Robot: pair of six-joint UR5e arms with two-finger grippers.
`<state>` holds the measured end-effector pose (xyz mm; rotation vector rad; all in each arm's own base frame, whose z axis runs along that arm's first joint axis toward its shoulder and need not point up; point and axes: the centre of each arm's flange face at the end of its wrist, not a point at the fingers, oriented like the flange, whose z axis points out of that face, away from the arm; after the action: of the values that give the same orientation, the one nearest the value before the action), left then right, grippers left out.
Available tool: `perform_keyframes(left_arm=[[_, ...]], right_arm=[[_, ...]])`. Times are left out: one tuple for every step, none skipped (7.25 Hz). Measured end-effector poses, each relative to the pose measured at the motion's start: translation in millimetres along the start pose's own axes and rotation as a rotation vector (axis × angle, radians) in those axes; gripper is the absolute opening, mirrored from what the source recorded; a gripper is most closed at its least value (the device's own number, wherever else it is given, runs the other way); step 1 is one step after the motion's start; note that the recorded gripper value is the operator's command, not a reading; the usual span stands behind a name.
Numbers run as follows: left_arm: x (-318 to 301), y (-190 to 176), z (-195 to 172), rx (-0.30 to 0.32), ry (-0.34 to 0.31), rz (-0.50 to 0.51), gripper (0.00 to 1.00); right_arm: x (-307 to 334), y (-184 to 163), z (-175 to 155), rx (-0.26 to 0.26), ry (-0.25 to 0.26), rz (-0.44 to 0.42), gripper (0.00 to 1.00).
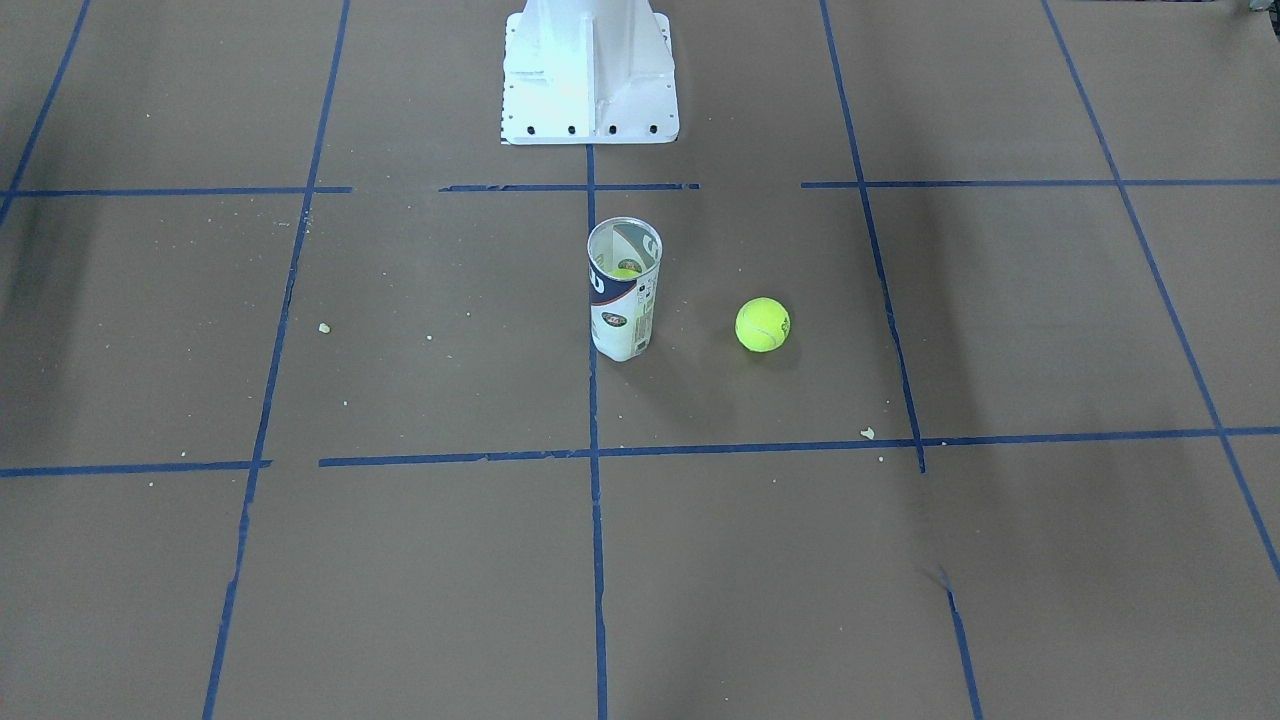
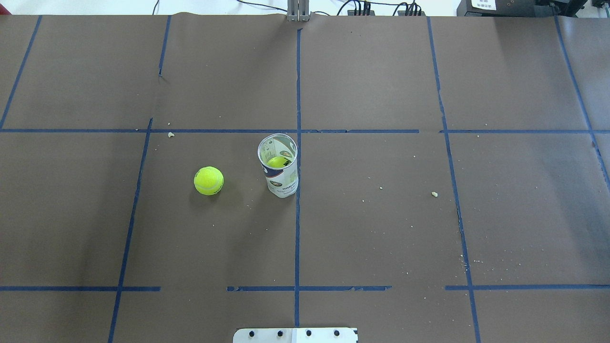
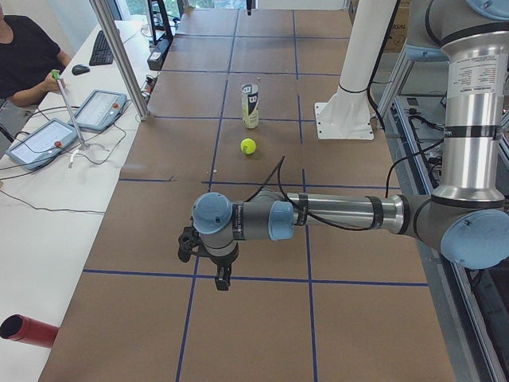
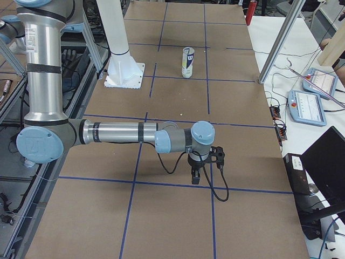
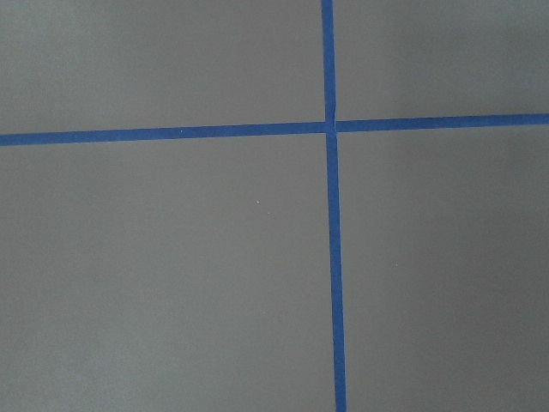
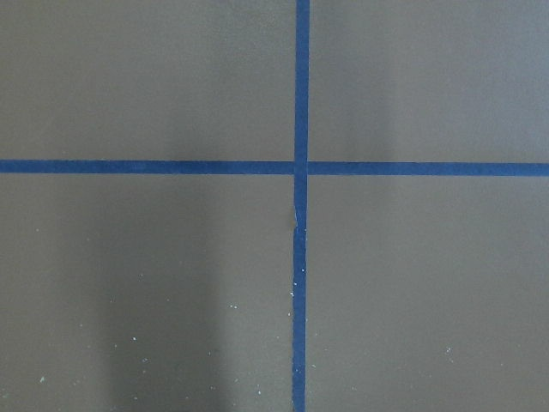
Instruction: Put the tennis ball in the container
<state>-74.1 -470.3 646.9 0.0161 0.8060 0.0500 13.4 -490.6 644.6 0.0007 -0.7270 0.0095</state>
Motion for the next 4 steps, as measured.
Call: perform_keyframes(left_arm=[[3,-3,-3,0.006,-0.001,0.007,1.00],[9,-9,-9,0.018,-0.004,0.020,1.00],[18,-20,-18,0.035,-0.008,0.037,1.00],[32,-34,-31,0.056,-0.012,0.061,1.00]], right_arm=[[0,0,0,0.000,0.000,0.000,1.00],[0,0,0,0.000,0.000,0.000,1.00],[0,0,0,0.000,0.000,0.000,1.00],[0,0,0,0.000,0.000,0.000,1.00]])
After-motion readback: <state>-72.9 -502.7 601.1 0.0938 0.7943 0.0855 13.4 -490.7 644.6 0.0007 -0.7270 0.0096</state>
